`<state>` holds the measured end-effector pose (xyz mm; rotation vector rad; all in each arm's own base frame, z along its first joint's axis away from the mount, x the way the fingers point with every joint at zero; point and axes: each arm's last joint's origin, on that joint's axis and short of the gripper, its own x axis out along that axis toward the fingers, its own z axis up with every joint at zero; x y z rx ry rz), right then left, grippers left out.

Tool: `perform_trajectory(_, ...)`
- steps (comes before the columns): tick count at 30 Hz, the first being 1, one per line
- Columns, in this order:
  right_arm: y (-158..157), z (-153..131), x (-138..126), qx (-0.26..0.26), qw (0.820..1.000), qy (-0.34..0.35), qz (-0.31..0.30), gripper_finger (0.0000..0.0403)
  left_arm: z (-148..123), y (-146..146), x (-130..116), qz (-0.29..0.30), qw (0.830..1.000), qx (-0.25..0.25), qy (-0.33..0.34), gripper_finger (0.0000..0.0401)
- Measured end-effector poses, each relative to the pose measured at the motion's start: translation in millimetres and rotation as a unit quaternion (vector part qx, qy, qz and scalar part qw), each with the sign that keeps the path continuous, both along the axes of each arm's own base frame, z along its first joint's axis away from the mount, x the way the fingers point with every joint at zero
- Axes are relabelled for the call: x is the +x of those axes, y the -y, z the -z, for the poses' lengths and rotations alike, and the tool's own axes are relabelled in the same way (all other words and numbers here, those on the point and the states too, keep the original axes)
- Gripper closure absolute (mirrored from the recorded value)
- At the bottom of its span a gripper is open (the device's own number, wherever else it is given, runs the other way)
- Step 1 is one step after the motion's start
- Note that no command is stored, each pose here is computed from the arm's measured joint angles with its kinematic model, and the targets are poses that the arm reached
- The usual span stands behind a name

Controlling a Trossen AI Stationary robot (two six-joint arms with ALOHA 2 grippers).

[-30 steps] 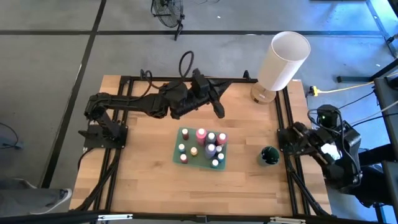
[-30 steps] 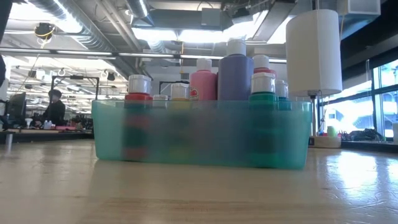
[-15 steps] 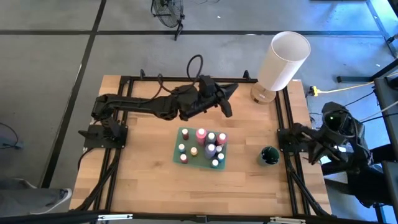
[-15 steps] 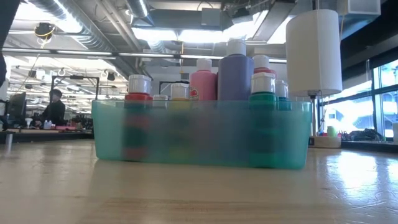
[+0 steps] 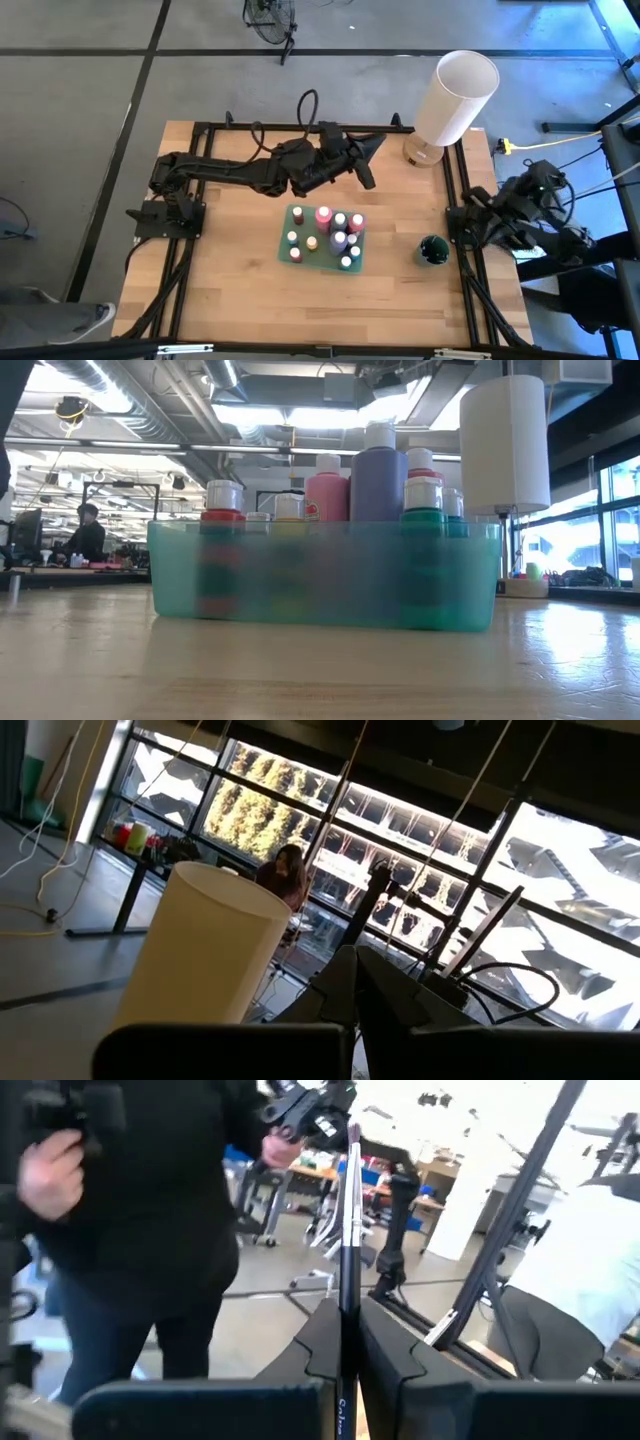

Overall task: Pick & Place Paint Supplies
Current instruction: Put the black eyeshadow brush into the green cup

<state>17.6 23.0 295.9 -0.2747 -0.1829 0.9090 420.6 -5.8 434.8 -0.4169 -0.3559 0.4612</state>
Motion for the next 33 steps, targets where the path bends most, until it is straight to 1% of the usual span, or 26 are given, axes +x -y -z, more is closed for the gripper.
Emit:
perform_trajectory(5, 7, 9, 16, 0.036, 0.999, -0.002, 0.0, 0.0387, 1, 0, 0, -0.001, 1.0, 0.005, -0.009, 0.0398)
perform_trajectory(7, 7, 9, 17, 0.038, 0.999, 0.001, -0.013, 0.0387, 2, 0, 1, -0.001, 1.0, 0.006, -0.016, 0.0399)
perform_trajectory(10, 8, 12, 19, 0.046, 0.999, -0.006, -0.016, 0.0387, 3, 1, 1, 0.0, 1.0, 0.006, -0.018, 0.0399)
perform_trajectory(13, 9, 14, 22, 0.057, 0.998, -0.008, 0.001, 0.0387, 3, 4, 1, 0.005, 1.0, 0.003, -0.018, 0.0398)
perform_trajectory(18, 12, 29, 33, 0.086, 0.995, -0.019, 0.037, 0.0387, 3, 10, 1, 0.012, 1.0, 0.004, -0.019, 0.0399)
perform_trajectory(23, 12, 33, 37, 0.101, 0.994, -0.019, 0.046, 0.0387, 3, 12, 1, 0.014, 1.0, 0.004, -0.021, 0.0399)
perform_trajectory(28, 11, 41, 40, 0.109, 0.99, -0.051, 0.07, 0.0387, 6, 14, 1, 0.016, 0.999, 0.004, -0.034, 0.0398)
perform_trajectory(31, 9, 41, 40, 0.109, 0.991, -0.048, 0.06, 0.0387, 8, 14, 2, 0.016, 0.999, 0.005, -0.048, 0.0399)
perform_trajectory(33, 8, 43, 41, 0.116, 0.989, -0.056, 0.07, 0.0387, 10, 14, 2, 0.016, 0.998, 0.006, -0.057, 0.04)
